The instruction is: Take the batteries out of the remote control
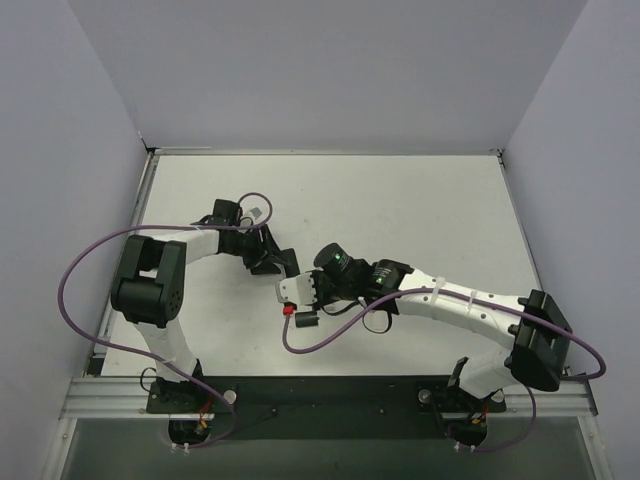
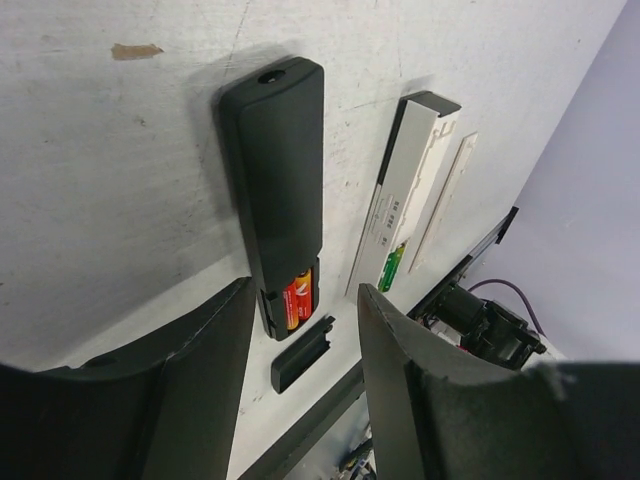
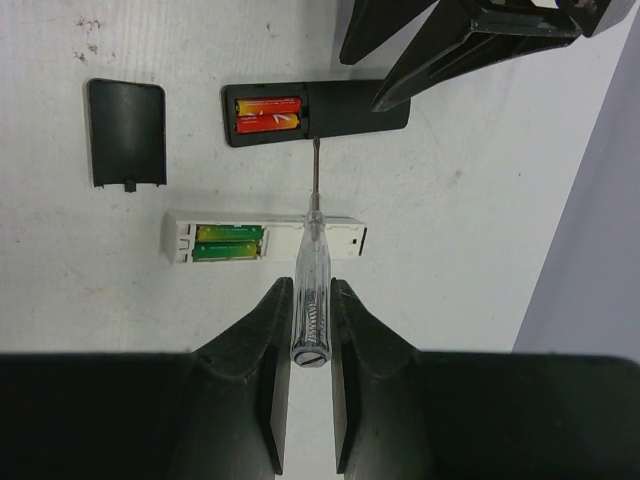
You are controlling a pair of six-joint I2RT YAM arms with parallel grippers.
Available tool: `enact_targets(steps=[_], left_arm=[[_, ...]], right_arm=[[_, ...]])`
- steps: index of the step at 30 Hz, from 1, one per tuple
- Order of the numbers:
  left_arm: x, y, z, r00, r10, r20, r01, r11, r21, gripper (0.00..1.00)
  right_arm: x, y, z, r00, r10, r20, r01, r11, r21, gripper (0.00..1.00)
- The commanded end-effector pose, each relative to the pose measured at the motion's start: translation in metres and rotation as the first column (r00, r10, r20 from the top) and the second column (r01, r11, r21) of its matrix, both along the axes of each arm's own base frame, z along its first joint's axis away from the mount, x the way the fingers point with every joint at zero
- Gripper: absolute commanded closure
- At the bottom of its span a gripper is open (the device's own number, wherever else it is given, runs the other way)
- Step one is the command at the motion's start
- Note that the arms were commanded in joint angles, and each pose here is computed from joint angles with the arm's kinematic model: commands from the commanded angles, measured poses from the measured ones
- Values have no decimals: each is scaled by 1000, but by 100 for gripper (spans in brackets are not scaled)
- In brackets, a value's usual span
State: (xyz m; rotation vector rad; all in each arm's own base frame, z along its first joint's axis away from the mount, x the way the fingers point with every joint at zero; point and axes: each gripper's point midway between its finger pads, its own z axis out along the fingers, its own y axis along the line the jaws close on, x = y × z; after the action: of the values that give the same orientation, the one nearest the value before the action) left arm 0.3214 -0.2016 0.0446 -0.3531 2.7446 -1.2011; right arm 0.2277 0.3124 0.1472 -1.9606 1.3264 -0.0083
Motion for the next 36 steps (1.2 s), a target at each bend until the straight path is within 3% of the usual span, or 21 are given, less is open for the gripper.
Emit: enact_targets(steps=[1,7,12,20,36], left_arm=[[5,-6,18,997,-44,67,47,998,-47,45],[-6,-5,11,997,-66,46,67,997,-30,46],[-6,-10,3,997,-79,22,79,996,-37,53],[-4,-17,3,996,-92,19,93,992,-83,53],[-1,-26,5,994,-108,21,110,983,-144,53]], right_arm=[[3,15,10,998,49,32,-49,999,-7,100],[4,21,2,996,89,32,-87,995,-54,100],[3,24,-7,993,112,21,-110,989,-99,100],[2,19,-18,988,153,12,-148,971,-188,100],[0,22,-23,979,201,-16,-199,949,-245,100]])
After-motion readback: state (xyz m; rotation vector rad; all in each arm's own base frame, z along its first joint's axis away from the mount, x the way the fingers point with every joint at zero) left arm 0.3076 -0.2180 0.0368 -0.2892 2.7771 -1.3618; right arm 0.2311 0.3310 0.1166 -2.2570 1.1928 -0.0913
